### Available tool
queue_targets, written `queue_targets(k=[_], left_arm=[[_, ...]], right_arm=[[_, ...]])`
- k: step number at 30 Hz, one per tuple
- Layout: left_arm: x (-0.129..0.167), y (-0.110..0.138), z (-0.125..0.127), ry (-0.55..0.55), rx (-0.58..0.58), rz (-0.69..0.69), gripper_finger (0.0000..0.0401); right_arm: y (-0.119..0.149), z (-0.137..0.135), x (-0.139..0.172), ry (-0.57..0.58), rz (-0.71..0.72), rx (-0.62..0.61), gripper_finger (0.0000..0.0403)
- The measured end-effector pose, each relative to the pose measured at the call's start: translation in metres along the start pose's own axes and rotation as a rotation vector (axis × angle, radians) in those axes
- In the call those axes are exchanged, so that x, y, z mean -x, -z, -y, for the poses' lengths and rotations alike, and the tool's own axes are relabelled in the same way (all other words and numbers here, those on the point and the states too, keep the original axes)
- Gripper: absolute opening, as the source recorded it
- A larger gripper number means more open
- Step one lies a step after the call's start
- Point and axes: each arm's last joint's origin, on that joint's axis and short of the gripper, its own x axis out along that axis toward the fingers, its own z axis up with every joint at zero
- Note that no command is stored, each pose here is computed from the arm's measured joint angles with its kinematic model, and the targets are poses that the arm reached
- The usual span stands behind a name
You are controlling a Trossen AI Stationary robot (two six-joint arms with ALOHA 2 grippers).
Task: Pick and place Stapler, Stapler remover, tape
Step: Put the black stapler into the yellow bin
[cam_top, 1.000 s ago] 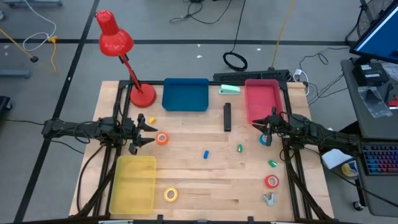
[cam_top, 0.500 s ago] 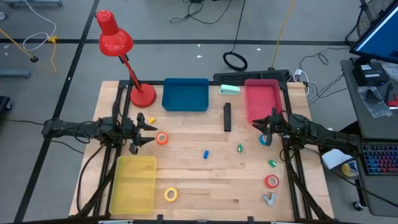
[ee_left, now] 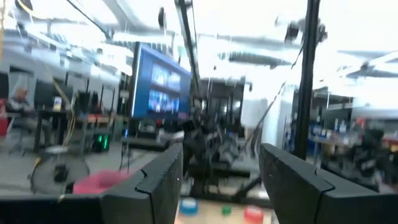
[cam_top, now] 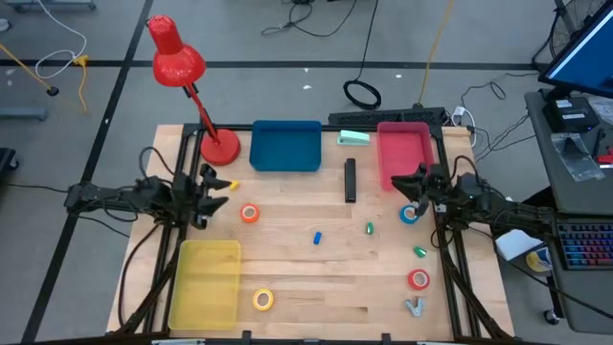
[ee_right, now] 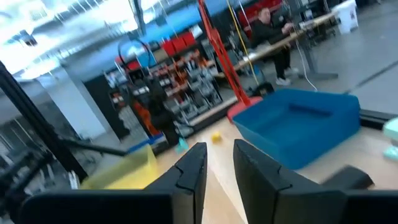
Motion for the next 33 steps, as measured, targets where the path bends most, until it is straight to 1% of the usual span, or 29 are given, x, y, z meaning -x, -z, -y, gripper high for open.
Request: queue_targets(k=[6,8,13,17,19,25,28,33], left_arm=[[0.0,-0.009,0.001,0.009,0.018,0.096,0.0212],[0.0,-0.009,0.001,0.01,0.044,0.095,0.0212],[0.0,-0.009,0.001,0.014,0.113,0.094,0.0212],[0.0,-0.009,0.001,0.015,0.137,0.094,0.0212],[0.0,-0.009,0.001,0.016,0.155,0.094,0.0212],[0.0,-0.009,0.001,0.019,0.223,0.095,0.0212],[0.0,-0.009,0.001,0.02,0.254,0.096,0.0212],[0.0,-0.009,0.001,0.023,0.298,0.095,0.0212]], right_arm=[[-0.005,-0.003,0.0,-0.026,0.056,0.004,0.007],[-0.006,-0.002,0.0,-0.007,0.068,0.002,0.007],[-0.005,-0.002,-0.001,-0.002,0.062,0.001,0.007],[-0.004,-0.002,-0.005,0.002,0.047,-0.027,0.007],[-0.006,-0.003,-0.008,-0.005,0.062,-0.054,0.007],[-0.015,-0.009,-0.024,-0.054,0.146,-0.067,0.007],[-0.02,-0.013,-0.039,-0.034,0.102,-0.061,0.0068],[-0.039,-0.028,-0.073,0.007,-0.075,0.027,0.0046]])
